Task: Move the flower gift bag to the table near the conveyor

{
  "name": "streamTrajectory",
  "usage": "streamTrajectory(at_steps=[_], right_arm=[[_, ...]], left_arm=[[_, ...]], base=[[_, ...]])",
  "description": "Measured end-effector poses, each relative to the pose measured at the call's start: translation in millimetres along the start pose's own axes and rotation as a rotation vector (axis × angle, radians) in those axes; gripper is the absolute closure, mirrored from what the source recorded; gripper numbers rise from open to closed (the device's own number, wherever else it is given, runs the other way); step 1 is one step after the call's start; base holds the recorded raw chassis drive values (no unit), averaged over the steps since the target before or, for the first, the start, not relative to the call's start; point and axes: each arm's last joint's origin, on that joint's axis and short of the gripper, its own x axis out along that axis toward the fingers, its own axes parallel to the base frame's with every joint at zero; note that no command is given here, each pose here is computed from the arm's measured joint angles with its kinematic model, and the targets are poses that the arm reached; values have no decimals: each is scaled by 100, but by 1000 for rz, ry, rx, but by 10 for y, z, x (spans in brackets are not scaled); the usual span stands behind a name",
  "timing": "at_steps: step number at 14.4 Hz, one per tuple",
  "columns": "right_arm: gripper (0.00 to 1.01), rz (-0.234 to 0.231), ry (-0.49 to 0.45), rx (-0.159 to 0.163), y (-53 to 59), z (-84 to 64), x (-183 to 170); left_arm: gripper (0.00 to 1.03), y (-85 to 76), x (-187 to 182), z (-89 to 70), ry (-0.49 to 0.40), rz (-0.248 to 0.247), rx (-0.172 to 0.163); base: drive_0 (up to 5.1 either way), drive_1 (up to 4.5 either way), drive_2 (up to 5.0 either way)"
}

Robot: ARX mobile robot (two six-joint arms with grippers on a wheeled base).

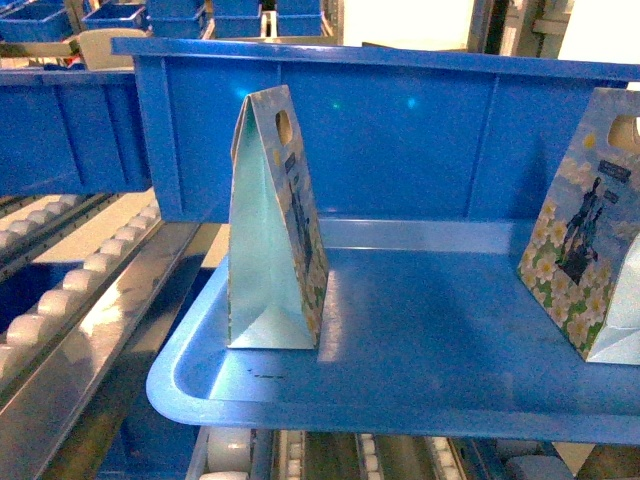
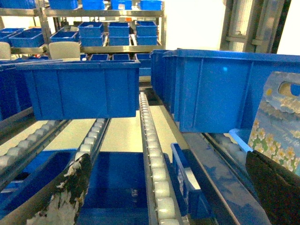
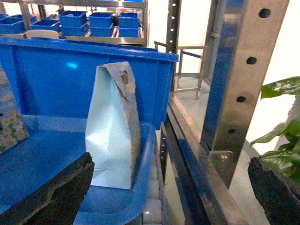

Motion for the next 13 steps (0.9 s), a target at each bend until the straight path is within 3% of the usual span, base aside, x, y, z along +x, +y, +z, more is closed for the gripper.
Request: streamTrajectory(at_steps=[2,5,6,8,10,13], right_arm=[[3,22,-9,0,45,21,54],[3,52,12,-25,111,25,221],[3,64,23,-30,128,60,315],[3,87,39,-54,174,206,558],[3,103,93,-59,199,243,739],[3,138,72,-57,271,421,905]], left_arm=[[5,35,42,54,-44,-36,8],[5,97,244,74,-45,-70,9],[5,84,368,126,-40,-109,3],[5,-47,688,371,-52,-193,-1],[5,-285,934,431,31,-276,-11],[5,-671,1147,613,60,-381,-9]], base=[[0,0,0],[0,0,0],[0,0,0],[0,0,0],[0,0,0],[0,0,0]])
